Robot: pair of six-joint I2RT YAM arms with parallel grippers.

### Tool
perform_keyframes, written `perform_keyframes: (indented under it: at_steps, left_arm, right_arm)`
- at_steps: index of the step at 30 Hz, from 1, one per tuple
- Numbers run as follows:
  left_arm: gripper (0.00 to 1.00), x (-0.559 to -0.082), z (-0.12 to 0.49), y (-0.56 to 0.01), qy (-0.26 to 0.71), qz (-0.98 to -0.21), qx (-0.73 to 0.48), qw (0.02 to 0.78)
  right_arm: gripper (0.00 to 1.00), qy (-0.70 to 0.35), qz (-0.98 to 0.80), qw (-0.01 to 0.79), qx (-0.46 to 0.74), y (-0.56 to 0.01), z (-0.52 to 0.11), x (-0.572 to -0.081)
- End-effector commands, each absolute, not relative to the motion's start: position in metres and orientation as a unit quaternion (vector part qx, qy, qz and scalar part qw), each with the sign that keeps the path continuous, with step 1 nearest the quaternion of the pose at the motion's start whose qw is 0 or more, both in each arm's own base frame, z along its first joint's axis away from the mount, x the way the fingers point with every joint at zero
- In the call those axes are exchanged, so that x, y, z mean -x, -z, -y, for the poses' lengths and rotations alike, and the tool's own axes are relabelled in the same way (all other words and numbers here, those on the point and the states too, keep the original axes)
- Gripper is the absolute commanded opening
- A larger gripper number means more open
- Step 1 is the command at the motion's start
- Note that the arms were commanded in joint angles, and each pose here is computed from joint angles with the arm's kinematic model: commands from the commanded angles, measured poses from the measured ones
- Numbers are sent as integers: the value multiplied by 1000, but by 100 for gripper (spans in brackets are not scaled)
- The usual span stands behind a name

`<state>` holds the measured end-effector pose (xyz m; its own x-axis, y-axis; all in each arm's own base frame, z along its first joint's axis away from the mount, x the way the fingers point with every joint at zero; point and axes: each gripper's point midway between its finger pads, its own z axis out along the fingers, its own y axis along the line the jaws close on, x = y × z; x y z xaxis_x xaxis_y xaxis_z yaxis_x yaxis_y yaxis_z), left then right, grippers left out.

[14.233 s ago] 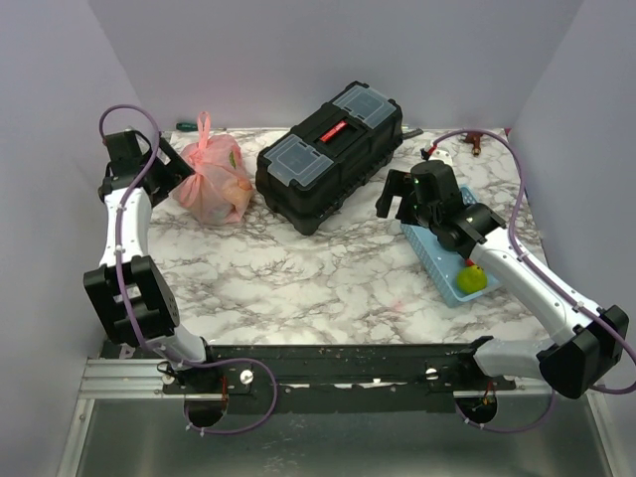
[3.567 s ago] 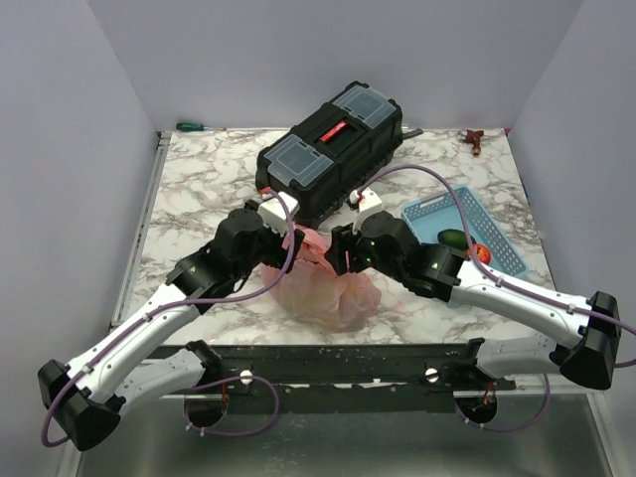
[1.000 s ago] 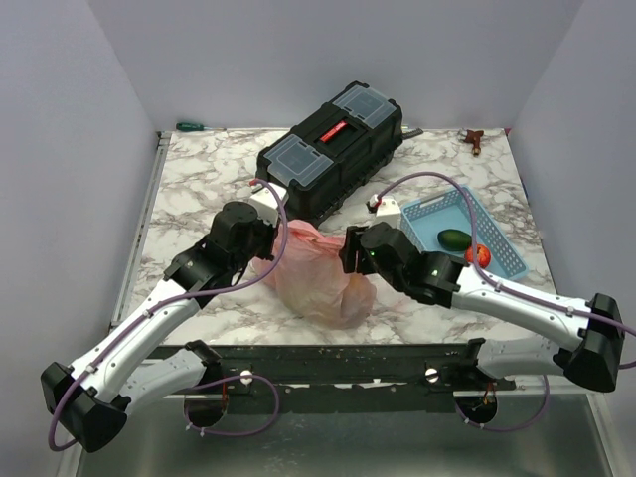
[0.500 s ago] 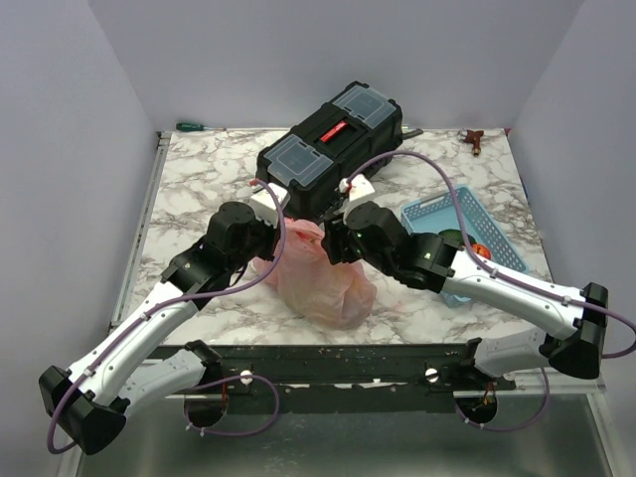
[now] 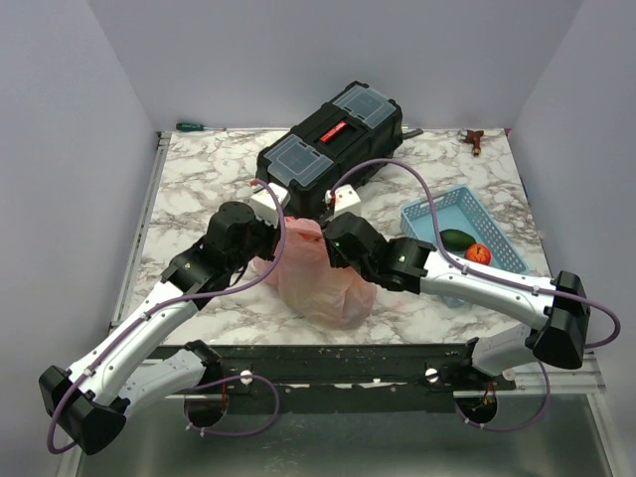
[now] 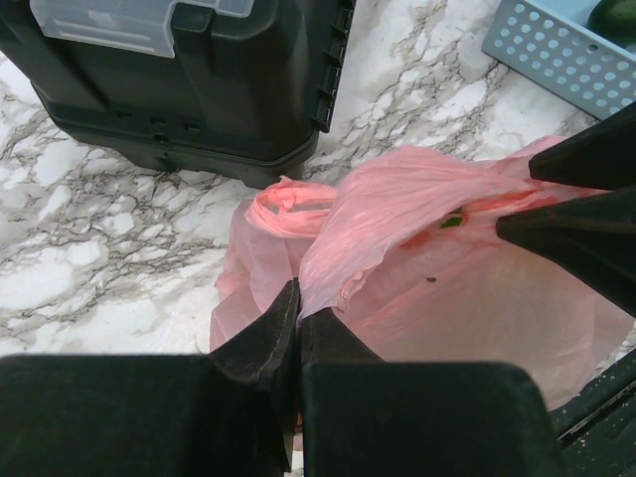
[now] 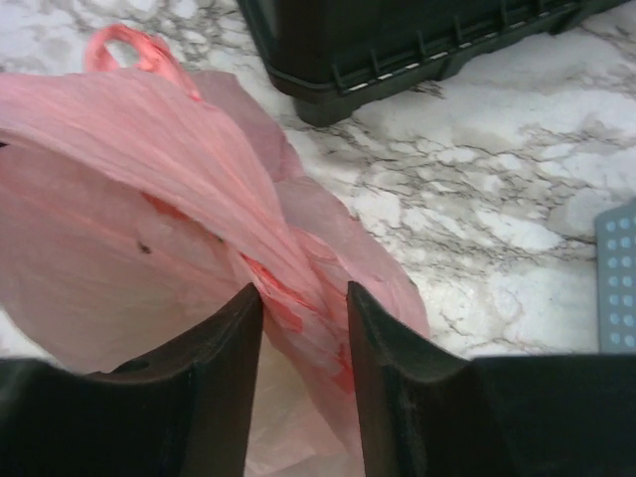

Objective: Take the fake fruits out of the plastic bag
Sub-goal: Untie the plastic bag at the center of the board.

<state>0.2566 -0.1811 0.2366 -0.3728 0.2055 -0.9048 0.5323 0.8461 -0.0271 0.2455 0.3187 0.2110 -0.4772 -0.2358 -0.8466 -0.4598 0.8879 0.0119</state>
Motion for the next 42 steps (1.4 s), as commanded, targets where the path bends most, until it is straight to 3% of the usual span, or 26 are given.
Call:
perform_keyframes:
  at_steps: [1,5,10,16,23,24,27,30,34,38,42]
  left_arm:
    - [0,-261,179,-252,164,-799,-210,539]
    - [0,-270,153,-260,113,-798,-161,570]
    - [0,-274,120,-270,58,-792,-94,600]
    - [0,-270,101,-285,56,-771,-50,632]
    - [1,-251,142,-291,153,-748,-150,628]
    - [8,-247,148,-294,168,-743,-165,626]
    - [49,-240,158,-306,199,-729,-183,629]
    - [81,-229,173,-329,237,-724,-214,612]
    - [94,-227,188,-364,241,-736,-269,572]
    - [97,-251,191,-354,190,-765,-287,544]
    - [99,-245,204,-326,181,-751,-325,545]
  right_arm:
    - [29,-55,-849,513,115,-206,-293,-265]
    - [13,-59,-840,537,43,-220,-274,-267]
    - [11,-123,-833,539,10,-237,-264,-271]
    - [1,-294,-814,501,4,-249,-280,-263]
    - [1,-372,-791,483,47,-260,-298,-254]
    - [1,-375,-790,483,55,-259,-300,-253]
    - [1,-369,-790,484,75,-254,-301,-252]
    - [1,-365,-790,482,100,-254,-303,-249]
    - [1,-356,-796,478,109,-258,-304,-250]
    - [1,-360,-795,476,109,-260,-303,-247]
    - [1,-356,-798,476,101,-257,-298,-246]
